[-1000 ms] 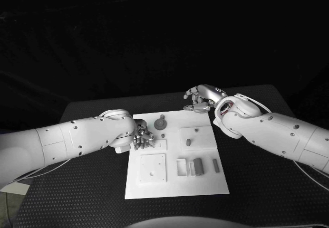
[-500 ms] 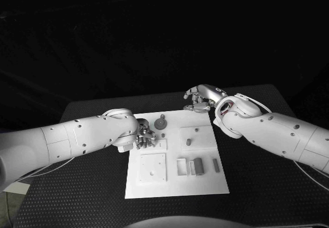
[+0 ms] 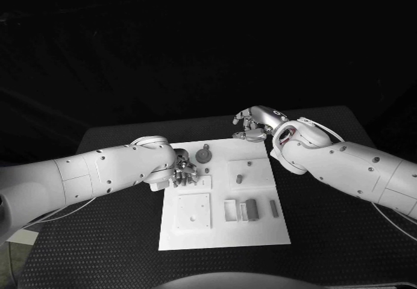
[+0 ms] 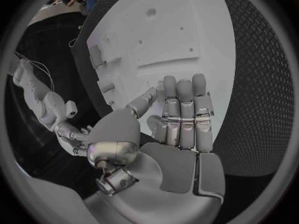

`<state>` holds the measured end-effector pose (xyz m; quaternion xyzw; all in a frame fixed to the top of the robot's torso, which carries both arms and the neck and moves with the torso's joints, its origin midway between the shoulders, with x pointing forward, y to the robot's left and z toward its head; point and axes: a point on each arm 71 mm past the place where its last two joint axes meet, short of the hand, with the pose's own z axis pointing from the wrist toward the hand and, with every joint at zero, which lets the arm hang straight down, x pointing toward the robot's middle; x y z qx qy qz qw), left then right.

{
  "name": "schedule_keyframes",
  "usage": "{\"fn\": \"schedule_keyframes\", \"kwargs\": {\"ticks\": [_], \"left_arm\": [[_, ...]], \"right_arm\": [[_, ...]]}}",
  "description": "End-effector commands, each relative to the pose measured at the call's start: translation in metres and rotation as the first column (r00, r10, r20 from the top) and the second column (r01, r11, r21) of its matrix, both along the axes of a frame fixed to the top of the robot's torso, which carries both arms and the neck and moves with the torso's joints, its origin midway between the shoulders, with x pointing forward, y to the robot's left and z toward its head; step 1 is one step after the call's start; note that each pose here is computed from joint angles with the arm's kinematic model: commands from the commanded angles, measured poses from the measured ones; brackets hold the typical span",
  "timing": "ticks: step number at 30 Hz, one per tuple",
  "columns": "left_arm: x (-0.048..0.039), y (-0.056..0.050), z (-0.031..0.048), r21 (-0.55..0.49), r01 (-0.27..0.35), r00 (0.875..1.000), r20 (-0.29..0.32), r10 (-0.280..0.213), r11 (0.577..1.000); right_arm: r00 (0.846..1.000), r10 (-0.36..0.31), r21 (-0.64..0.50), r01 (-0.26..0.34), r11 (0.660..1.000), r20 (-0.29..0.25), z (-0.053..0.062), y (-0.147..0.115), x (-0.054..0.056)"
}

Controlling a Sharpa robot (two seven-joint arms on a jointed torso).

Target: Assemble the parts on the task board

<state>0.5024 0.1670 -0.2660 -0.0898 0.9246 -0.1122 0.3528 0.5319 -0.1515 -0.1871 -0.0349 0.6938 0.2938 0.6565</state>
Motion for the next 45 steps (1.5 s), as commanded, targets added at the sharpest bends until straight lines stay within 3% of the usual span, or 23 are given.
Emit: {"fn": "schedule_keyframes", "kwargs": {"ticks": [1, 45], "left_arm": [[-0.0022, -0.0012, -0.0031, 0.01, 0.014, 1.0, -0.015, -0.014, 1.0], [-0.005, -0.0007, -0.0044, 0.01, 0.033, 0.999, -0.038, -0.033, 0.999]], "right_arm": [[1.0, 0.008, -0.007, -0.008, 1.0, -0.004, -0.0008, 0.0004, -0.0003], [1.0, 0.008, -0.008, -0.008, 1.0, -0.008, -0.0025, 0.0003, -0.0006]]}}
